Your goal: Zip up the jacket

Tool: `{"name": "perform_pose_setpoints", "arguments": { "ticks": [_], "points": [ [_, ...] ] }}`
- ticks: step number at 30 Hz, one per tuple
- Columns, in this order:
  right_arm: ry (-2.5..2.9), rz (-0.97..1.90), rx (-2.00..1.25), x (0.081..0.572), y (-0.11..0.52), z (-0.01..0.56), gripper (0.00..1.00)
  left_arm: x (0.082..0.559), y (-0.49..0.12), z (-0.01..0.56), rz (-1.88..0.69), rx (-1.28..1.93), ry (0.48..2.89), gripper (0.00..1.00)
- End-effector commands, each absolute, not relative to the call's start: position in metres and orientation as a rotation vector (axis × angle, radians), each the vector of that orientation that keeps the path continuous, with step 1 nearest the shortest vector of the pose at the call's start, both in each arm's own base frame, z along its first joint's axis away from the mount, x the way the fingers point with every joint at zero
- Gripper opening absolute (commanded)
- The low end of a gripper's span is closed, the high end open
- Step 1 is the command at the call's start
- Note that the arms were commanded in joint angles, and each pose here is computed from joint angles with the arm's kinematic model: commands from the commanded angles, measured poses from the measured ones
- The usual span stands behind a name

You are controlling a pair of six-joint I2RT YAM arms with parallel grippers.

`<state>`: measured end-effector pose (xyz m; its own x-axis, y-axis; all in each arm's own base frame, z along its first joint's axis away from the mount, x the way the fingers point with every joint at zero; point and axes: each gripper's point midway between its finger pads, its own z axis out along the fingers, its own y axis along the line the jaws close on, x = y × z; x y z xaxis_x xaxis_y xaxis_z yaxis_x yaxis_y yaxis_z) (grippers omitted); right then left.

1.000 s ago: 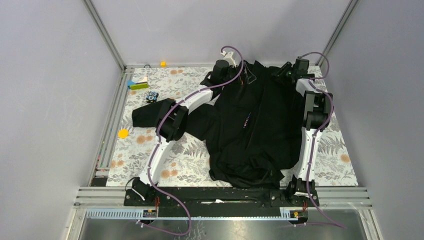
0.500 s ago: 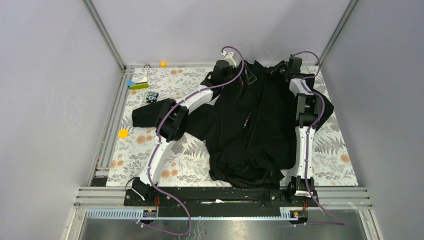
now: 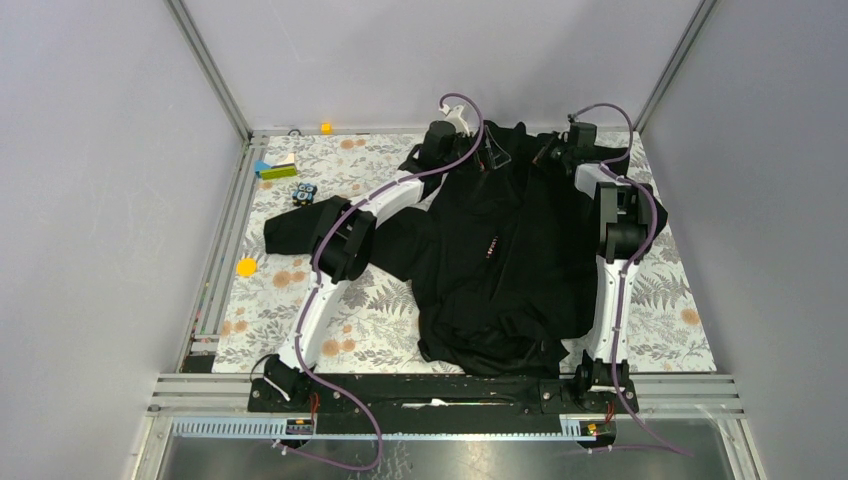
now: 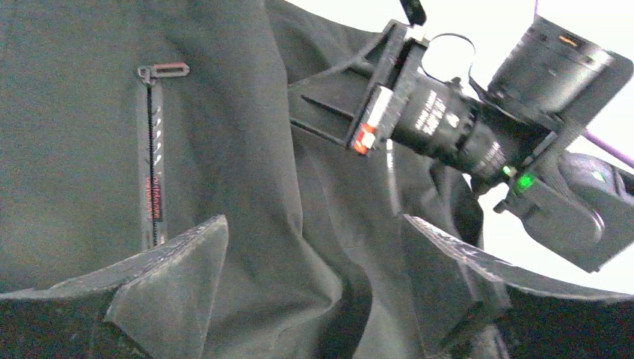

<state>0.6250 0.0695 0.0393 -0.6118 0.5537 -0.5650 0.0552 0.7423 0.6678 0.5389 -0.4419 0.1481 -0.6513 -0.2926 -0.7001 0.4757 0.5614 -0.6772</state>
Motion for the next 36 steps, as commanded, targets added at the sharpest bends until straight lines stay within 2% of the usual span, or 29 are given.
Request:
{"name": "perform_pose_setpoints", "arguments": {
  "ticks": [1, 5, 12, 15, 17, 19, 23, 31, 36],
  "points": [
    [1.964, 0.636, 0.136, 0.612, 0.099, 0.132, 0.00, 0.543, -0.449, 0.193, -1.333, 0.170, 1.843, 0.83],
    [1.928, 0.652, 0.098, 0.600, 0.106, 0.143, 0.00, 0.539, -0.448, 0.204, -1.381, 0.175, 1.800, 0.82],
    [1.835, 0.772, 0.003, 0.589, 0.139, 0.205, 0.00, 0.531, -0.425, 0.242, -1.314, 0.249, 1.677, 0.80],
    [1.788, 0.847, -0.094, 0.576, 0.166, 0.220, 0.00, 0.528, -0.420, 0.250, -1.322, 0.279, 1.654, 0.73],
    [1.759, 0.830, -0.180, 0.563, 0.179, 0.219, 0.00, 0.531, -0.407, 0.251, -1.371, 0.208, 1.655, 0.63],
    [1.739, 0.813, -0.227, 0.558, 0.184, 0.213, 0.00, 0.535, -0.389, 0.257, -1.447, 0.121, 1.627, 0.58],
    [1.717, 0.851, -0.316, 0.551, 0.198, 0.203, 0.00, 0.538, -0.372, 0.260, -1.537, 0.027, 1.616, 0.65],
    [1.691, 0.821, -0.411, 0.544, 0.221, 0.194, 0.00, 0.544, -0.366, 0.244, -1.614, -0.161, 1.669, 0.65],
    [1.695, 0.790, -0.451, 0.541, 0.228, 0.191, 0.00, 0.555, -0.363, 0.232, -1.527, -0.267, 1.750, 0.57]
  ]
}}
